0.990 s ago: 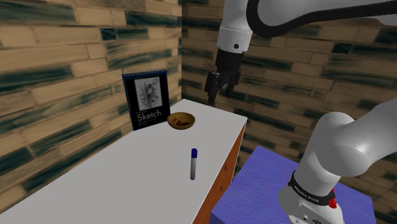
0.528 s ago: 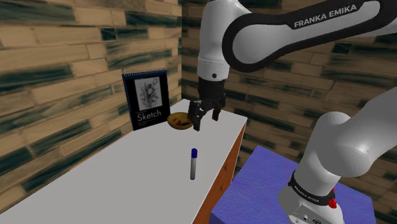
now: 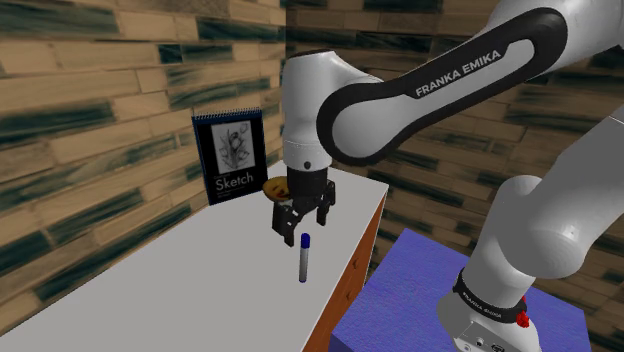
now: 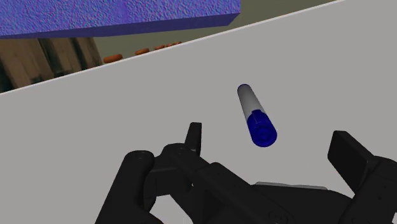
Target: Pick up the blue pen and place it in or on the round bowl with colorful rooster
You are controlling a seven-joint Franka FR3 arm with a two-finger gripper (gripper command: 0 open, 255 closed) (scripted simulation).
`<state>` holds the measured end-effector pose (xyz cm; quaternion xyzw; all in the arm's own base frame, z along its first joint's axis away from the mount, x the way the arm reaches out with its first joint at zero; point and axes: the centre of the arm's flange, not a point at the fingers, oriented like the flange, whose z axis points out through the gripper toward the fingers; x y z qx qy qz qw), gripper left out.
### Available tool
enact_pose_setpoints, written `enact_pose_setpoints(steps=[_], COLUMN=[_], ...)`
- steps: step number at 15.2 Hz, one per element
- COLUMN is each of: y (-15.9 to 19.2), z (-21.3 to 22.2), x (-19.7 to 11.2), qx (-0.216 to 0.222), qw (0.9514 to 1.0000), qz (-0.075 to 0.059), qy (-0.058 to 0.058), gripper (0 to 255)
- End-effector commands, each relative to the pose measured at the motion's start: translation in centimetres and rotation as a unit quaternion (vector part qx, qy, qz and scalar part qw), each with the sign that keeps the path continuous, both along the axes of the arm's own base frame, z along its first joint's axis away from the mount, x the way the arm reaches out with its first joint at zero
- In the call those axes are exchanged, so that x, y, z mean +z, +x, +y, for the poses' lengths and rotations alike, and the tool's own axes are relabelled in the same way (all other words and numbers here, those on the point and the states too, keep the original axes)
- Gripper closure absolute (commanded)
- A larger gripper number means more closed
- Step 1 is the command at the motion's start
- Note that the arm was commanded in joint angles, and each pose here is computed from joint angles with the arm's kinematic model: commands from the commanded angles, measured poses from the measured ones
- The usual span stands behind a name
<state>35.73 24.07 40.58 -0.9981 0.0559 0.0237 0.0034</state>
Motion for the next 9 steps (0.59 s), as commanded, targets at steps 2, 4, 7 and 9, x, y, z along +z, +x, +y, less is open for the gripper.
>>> enact_pose_setpoints(steps=[2,4,7,9], y=[-0.2,-0.2,-0.3,-0.3], z=[0.1,0.1,0.1,0.1], x=[-1.5,-2.6,-3.4,-3.4], qx=[0.0,0.0,0.0,0.0], qw=[1.0,1.0,1.0,1.0], qz=[0.001,0.001,0.001,0.001], qy=[0.0,0.0,0.0,0.0], gripper=[0,0,0,0])
